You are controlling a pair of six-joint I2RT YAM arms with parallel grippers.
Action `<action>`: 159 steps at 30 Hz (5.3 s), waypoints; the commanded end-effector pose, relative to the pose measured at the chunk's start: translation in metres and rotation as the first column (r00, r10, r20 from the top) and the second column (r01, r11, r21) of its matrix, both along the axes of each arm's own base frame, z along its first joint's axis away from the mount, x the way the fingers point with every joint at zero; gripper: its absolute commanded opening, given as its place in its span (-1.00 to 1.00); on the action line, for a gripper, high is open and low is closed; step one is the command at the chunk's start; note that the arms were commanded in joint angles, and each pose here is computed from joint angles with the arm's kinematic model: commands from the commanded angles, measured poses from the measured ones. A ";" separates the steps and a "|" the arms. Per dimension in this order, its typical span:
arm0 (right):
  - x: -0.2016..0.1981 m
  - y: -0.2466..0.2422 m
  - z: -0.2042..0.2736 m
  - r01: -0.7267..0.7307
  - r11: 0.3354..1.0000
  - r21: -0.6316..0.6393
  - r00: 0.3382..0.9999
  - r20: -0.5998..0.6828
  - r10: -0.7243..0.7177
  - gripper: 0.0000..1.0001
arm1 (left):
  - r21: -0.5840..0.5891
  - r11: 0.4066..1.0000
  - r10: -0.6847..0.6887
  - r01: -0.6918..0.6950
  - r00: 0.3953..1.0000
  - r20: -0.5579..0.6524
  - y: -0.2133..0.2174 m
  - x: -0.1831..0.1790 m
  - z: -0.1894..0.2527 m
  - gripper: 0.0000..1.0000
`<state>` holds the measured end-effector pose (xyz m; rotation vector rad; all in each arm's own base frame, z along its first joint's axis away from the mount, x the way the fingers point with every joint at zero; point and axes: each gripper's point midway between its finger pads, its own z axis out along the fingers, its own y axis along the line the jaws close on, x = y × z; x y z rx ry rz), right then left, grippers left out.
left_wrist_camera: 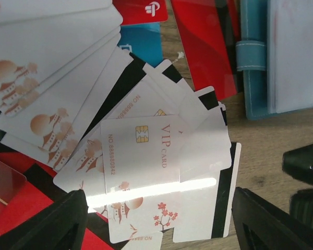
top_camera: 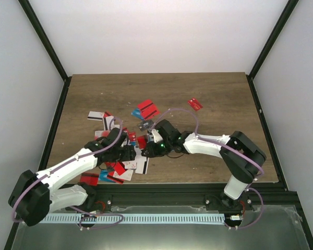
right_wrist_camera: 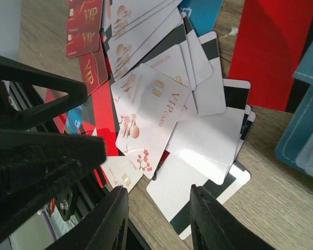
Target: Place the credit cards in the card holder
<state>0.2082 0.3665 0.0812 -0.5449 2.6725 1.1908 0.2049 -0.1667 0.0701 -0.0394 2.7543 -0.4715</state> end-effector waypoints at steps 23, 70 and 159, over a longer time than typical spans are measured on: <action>0.033 -0.091 0.013 0.177 0.982 -0.064 0.972 0.171 -0.164 -0.25 | 0.332 0.943 0.055 -0.026 0.995 -0.078 -0.009 -0.021 -0.051 0.75; -0.002 -0.093 0.082 0.249 0.930 0.271 0.963 0.036 -0.268 -0.09 | -0.192 0.940 -0.249 0.283 0.951 0.183 -0.122 -0.011 0.054 0.13; 0.035 -0.130 0.097 -0.096 0.811 0.577 0.991 0.130 0.025 -0.99 | -0.657 0.489 -0.435 0.574 0.813 0.387 -0.163 0.046 0.085 -0.40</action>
